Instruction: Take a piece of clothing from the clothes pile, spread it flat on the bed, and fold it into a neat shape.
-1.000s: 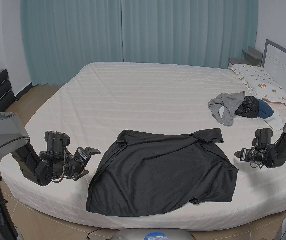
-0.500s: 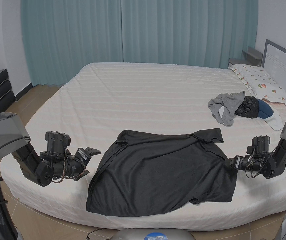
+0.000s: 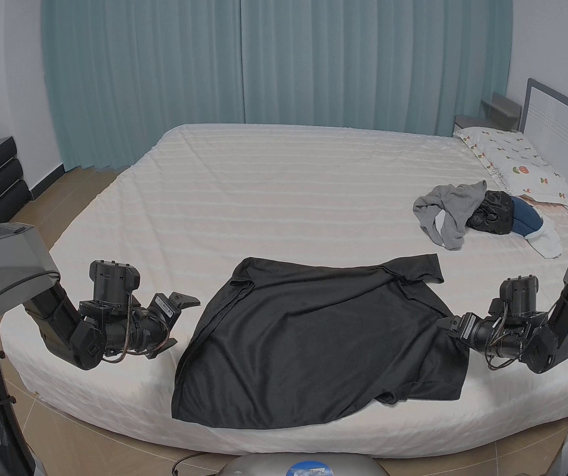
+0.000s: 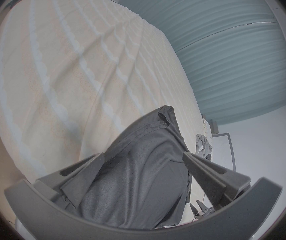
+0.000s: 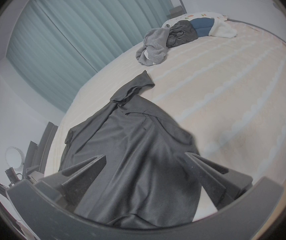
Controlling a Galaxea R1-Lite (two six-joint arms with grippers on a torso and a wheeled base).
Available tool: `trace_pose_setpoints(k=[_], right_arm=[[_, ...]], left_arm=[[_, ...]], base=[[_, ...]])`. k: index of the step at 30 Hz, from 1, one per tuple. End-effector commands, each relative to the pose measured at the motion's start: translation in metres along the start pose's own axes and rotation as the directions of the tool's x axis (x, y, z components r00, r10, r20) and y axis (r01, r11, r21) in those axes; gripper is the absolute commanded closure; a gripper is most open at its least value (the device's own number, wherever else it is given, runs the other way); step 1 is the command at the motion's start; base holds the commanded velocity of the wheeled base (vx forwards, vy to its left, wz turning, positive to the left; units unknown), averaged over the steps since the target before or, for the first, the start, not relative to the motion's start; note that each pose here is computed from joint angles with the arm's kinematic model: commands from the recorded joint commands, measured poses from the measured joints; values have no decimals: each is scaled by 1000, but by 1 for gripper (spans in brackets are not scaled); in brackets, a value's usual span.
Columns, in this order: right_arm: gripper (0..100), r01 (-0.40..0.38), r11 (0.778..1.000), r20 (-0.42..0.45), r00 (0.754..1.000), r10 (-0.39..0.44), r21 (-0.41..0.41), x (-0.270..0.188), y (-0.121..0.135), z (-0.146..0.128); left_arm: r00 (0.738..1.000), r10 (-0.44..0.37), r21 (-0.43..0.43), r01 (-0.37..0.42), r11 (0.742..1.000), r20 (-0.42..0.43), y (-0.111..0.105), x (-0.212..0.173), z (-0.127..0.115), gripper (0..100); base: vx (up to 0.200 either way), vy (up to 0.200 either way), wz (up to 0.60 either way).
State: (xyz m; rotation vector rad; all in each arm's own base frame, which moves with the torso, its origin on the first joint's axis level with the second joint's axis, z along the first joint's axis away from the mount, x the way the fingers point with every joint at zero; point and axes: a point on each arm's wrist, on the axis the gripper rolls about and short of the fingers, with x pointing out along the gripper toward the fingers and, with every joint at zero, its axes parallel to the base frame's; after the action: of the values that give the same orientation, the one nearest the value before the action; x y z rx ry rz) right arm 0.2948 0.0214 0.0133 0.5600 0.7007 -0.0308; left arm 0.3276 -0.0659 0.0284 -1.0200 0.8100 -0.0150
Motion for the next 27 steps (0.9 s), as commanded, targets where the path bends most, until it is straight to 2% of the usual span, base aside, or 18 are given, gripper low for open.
trace_pose_setpoints(k=[1, 7, 10, 14, 27], right_arm=[[0, -8, 1000, -17, 1000, 8, 18, -5, -3, -8], [0, -40, 997, -50, 998, 43, 68, 0, -12, -15], [0, -49, 995, -37, 998, 53, 86, 2, -15, -13], [0, -49, 995, -38, 998, 52, 89, 6, -16, -13], [0, -62, 993, -26, 998, 65, 98, 23, -21, -22]], left_arm=[[1000, 2, 0, -2, 1000, -2, 0, 0, -1, 0], [1000, 19, 3, -19, 1000, -11, 5, 1, -3, 0], [999, 29, 41, -28, 999, -19, 8, 0, -6, 0], [999, 43, 74, -41, 996, -27, 12, 1, -7, 0], [998, 59, 72, -57, 996, -21, 16, 8, -6, 0]], base=[[-200, 0, 0], [-200, 0, 0], [-200, 0, 0], [0, 0, 0], [0, 0, 0]])
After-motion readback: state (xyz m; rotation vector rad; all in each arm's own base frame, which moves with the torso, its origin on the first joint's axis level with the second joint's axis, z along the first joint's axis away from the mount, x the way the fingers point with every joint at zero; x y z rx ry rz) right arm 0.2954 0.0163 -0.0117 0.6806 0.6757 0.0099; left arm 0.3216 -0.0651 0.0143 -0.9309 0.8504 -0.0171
